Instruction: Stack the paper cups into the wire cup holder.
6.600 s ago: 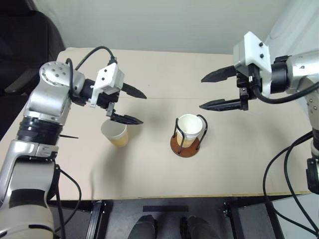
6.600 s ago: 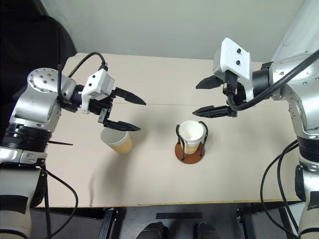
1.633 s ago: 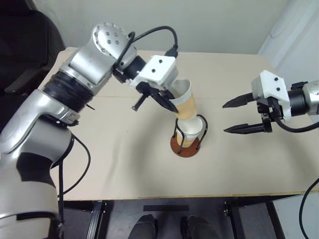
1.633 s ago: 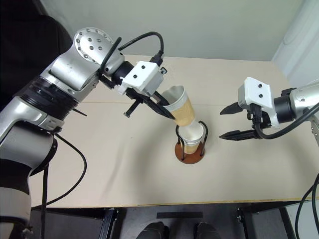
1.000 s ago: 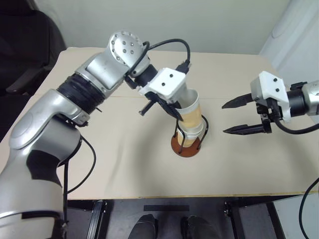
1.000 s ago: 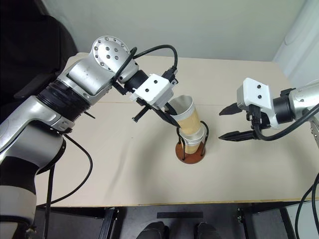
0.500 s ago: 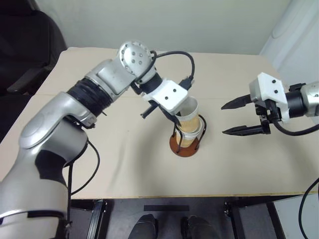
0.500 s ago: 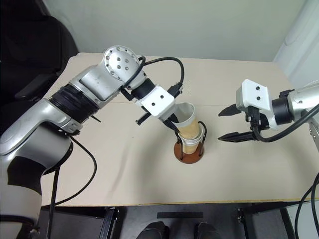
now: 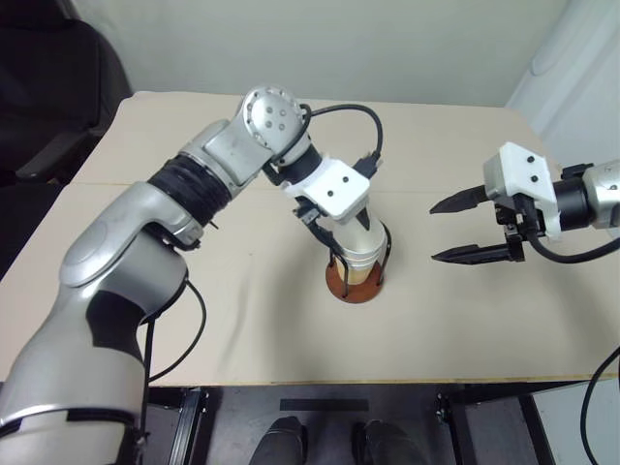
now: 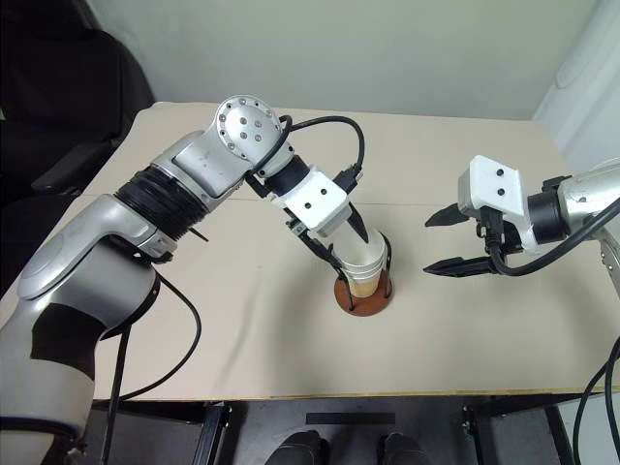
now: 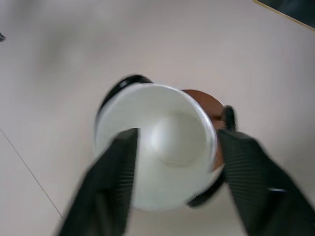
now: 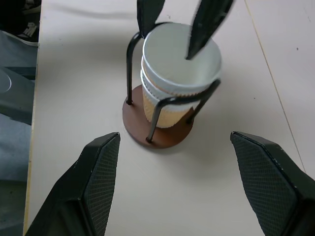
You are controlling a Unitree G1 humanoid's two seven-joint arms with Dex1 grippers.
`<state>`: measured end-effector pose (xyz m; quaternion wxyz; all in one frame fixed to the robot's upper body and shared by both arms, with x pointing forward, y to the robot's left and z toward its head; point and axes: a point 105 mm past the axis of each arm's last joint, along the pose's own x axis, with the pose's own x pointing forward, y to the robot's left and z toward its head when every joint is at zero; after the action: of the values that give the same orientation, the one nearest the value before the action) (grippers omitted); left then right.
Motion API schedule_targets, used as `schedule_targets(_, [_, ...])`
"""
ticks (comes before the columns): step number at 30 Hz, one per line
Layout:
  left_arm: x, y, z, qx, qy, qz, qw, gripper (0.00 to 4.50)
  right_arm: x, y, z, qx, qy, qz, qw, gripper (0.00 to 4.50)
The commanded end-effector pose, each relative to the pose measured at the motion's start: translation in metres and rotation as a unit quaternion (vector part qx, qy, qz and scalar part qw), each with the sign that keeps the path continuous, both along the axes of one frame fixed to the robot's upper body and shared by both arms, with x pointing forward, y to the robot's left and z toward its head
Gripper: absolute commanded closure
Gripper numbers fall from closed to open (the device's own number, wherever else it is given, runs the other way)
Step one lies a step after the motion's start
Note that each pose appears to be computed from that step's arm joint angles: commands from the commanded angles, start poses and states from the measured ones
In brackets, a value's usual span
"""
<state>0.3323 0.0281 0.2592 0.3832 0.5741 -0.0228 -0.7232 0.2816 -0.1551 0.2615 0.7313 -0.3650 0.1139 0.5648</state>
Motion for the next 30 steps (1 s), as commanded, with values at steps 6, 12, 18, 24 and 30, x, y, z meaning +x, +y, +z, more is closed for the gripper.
schedule_targets(6, [0.013, 0.004, 0.058, -0.182, 0.037, 0.083, 0.979, 0.03, -0.002, 0.001, 0.013, 0.009, -0.027, 0.002, 1.000, 0.86])
schedule_targets(12, [0.027, 0.071, 0.080, -0.295, 0.054, 0.226, 0.927, 0.03, -0.003, 0.003, 0.013, 0.032, -0.017, 0.001, 0.999, 0.86])
schedule_targets(18, [0.030, 0.136, 0.083, -0.411, 0.062, 0.373, 0.830, 0.03, -0.005, 0.009, 0.010, 0.049, 0.000, 0.004, 0.999, 0.86])
schedule_targets(24, [0.015, 0.175, 0.064, -0.419, 0.072, 0.453, 0.784, 0.03, -0.005, 0.010, 0.006, 0.051, 0.016, -0.002, 0.999, 0.86])
schedule_targets(30, [0.009, 0.181, 0.057, -0.405, 0.078, 0.471, 0.780, 0.03, -0.006, 0.012, 0.003, 0.049, 0.024, 0.008, 0.998, 0.86])
